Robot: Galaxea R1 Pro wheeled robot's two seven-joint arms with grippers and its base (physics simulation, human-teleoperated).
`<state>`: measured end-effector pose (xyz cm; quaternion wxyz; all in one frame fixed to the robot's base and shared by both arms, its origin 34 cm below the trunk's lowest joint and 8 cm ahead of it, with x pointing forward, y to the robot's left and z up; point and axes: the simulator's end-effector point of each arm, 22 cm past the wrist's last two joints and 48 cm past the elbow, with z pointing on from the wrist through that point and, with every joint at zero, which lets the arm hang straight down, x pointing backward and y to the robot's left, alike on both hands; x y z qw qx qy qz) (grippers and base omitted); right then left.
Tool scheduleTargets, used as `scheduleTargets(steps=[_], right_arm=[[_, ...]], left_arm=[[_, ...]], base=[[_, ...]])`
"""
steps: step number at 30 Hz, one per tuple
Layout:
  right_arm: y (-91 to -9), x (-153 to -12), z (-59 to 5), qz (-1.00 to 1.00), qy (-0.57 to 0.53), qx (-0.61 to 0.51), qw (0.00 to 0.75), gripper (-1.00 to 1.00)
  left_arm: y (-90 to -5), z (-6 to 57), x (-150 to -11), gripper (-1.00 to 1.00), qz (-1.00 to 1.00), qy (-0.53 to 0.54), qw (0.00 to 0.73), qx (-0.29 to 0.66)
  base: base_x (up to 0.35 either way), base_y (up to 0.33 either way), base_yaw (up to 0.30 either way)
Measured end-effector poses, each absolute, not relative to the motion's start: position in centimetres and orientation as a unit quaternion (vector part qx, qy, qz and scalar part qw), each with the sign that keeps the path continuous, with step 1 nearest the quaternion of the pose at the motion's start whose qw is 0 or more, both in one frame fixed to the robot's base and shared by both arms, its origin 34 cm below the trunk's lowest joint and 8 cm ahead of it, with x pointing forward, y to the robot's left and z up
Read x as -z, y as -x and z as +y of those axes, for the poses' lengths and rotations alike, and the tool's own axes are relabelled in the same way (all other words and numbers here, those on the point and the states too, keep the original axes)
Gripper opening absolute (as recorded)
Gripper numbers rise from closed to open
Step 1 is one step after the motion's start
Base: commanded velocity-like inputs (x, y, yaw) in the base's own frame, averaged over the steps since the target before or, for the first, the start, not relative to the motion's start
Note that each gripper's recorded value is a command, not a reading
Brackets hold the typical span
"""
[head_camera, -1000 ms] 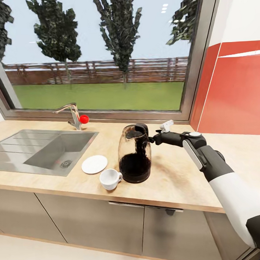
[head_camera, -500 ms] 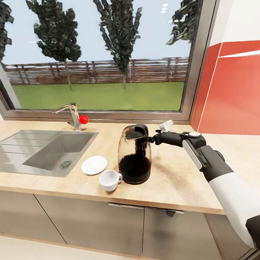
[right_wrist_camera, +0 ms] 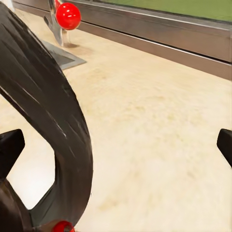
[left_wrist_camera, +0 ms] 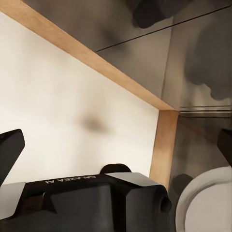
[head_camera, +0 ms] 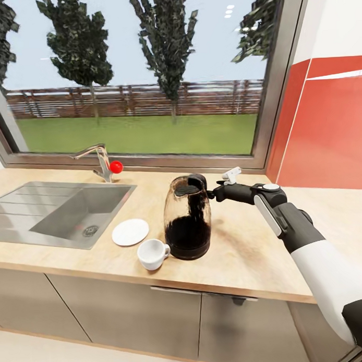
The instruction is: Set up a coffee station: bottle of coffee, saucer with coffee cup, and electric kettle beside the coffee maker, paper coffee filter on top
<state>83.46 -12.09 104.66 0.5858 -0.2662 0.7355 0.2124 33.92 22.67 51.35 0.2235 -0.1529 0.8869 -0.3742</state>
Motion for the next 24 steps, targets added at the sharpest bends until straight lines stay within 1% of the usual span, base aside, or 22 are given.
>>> scheduleTargets(steps=[24], right_arm=[[-83.48, -104.62, -12.02, 0.736, 0.267, -0.212, 0.586, 1.0]], left_arm=[[-33.92, 22.67, -51.34, 1.0, 0.887, 0.153, 0.223, 0.374]], base=[[0.008, 0.001, 0.0]])
